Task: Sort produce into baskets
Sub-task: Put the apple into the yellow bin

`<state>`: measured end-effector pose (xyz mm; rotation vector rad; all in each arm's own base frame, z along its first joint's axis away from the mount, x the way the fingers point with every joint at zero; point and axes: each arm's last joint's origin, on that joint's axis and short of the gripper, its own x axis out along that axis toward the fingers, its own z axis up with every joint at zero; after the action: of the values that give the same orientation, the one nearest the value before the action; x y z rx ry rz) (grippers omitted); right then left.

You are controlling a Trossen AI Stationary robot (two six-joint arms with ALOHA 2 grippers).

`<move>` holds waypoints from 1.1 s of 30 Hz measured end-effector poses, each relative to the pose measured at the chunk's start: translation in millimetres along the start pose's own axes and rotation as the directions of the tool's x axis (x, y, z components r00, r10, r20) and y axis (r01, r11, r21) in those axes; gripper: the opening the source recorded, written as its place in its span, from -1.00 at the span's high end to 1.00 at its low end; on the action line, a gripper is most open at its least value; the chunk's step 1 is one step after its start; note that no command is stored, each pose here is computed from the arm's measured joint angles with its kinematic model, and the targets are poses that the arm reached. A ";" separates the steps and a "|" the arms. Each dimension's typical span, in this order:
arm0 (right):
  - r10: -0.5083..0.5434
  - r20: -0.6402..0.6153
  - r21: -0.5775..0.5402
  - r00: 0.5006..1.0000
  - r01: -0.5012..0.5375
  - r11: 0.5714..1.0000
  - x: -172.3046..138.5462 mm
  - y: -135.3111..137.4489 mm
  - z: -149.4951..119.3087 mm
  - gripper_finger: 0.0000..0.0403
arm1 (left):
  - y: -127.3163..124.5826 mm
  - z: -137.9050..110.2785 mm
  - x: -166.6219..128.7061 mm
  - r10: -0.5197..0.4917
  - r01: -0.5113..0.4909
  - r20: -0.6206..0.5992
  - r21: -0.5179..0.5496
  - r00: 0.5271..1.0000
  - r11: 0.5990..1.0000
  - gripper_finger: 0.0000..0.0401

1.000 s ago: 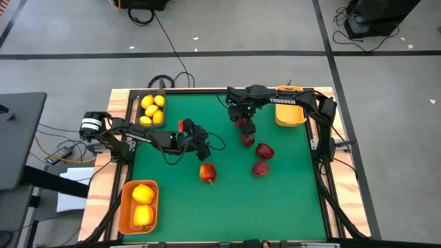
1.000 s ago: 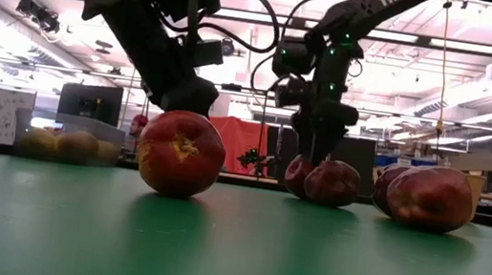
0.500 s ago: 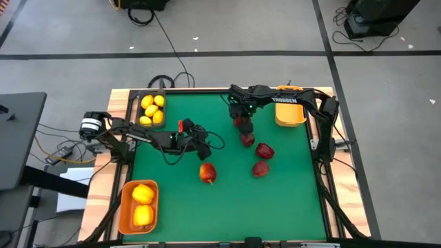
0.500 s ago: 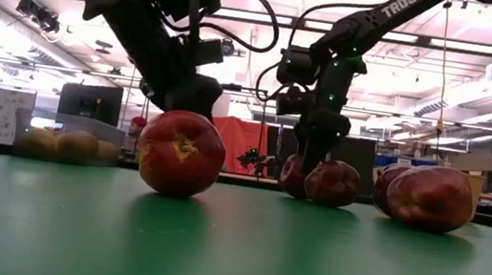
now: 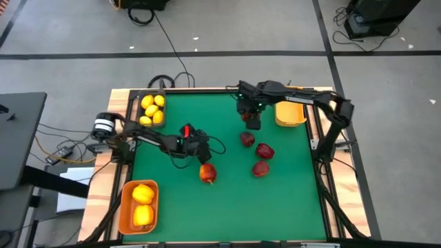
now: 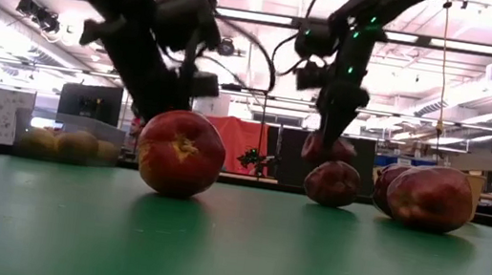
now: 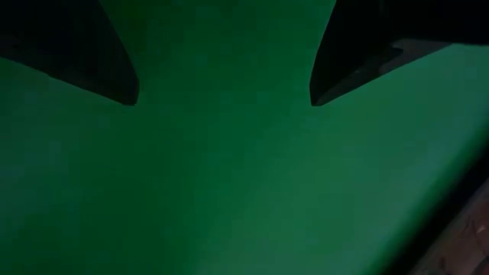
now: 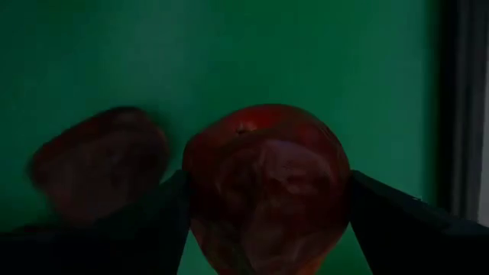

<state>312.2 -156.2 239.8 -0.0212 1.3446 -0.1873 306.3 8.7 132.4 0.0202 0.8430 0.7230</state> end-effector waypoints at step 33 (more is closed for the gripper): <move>-0.325 -0.220 0.617 0.920 0.389 0.684 -42.6 -27.5 -130.7 -0.95 | -11.0 -0.2 15.9 0.012 -0.020 0.063 0.122 0.998 0.992 -0.95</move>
<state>173.1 -164.9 254.8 0.3234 1.2933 -1.0061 319.5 9.6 118.3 0.1591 0.8271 0.6811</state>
